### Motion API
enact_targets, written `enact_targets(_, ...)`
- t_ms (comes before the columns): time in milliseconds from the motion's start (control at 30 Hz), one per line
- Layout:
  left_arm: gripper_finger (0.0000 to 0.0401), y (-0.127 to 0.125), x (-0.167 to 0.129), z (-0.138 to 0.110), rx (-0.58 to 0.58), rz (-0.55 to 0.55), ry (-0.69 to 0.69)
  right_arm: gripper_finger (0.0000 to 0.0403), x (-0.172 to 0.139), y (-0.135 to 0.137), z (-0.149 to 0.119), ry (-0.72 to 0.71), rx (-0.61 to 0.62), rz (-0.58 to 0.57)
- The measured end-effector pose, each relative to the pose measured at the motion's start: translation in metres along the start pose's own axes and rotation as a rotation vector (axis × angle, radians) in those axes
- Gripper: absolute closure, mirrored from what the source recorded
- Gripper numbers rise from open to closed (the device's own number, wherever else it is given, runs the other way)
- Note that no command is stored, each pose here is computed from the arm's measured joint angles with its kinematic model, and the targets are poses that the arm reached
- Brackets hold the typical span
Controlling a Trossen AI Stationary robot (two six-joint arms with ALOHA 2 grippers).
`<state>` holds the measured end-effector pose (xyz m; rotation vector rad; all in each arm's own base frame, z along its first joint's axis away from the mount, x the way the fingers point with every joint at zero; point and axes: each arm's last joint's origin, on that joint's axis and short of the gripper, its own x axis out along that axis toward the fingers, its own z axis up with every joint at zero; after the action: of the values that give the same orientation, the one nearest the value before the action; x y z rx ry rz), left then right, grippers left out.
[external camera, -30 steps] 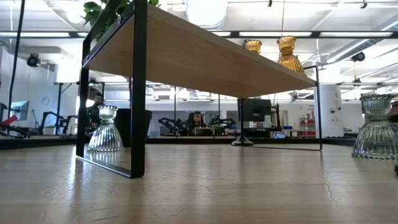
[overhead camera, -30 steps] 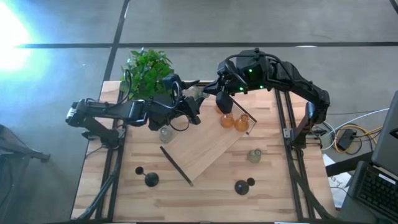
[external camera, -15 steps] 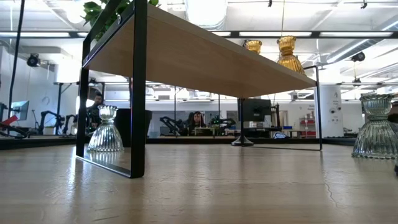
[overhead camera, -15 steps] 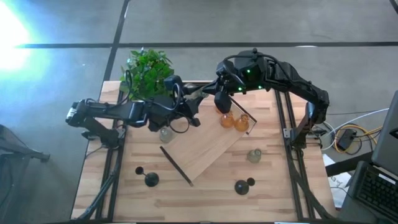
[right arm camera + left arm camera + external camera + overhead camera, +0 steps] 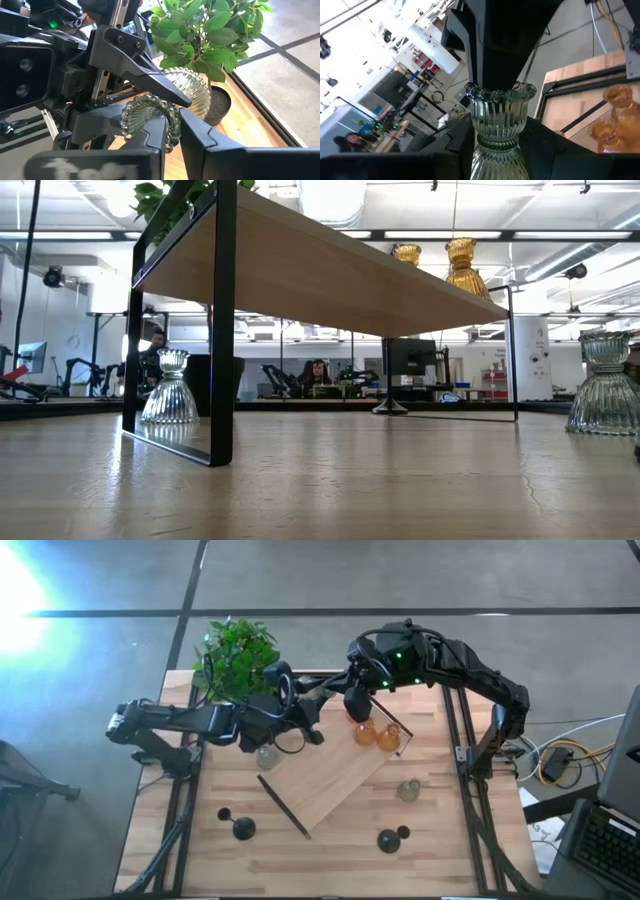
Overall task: Pick & Place candle stick holders
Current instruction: Put the top transparent glass candle holder on the shelf
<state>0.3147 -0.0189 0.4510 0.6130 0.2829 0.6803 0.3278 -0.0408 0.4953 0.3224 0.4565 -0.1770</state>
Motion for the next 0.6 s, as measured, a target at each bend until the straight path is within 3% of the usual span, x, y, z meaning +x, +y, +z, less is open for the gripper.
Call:
enact_targets(200,0.0273,0.004,-0.004,0.001,-0.107,-0.007,-0.014,0.0305,-0.003,0.001,0.003,-0.026,-0.011,-0.011)
enact_targets(400,0.0276,0.007,-0.008,0.000,-0.179,-0.026,-0.006,0.0271,-0.016,0.001,0.008,-0.051,-0.051,-0.025)
enact_targets(600,0.0277,0.010,-0.016,-0.002,-0.267,-0.062,-0.010,0.0243,-0.051,-0.005,0.007,-0.073,-0.071,-0.198)
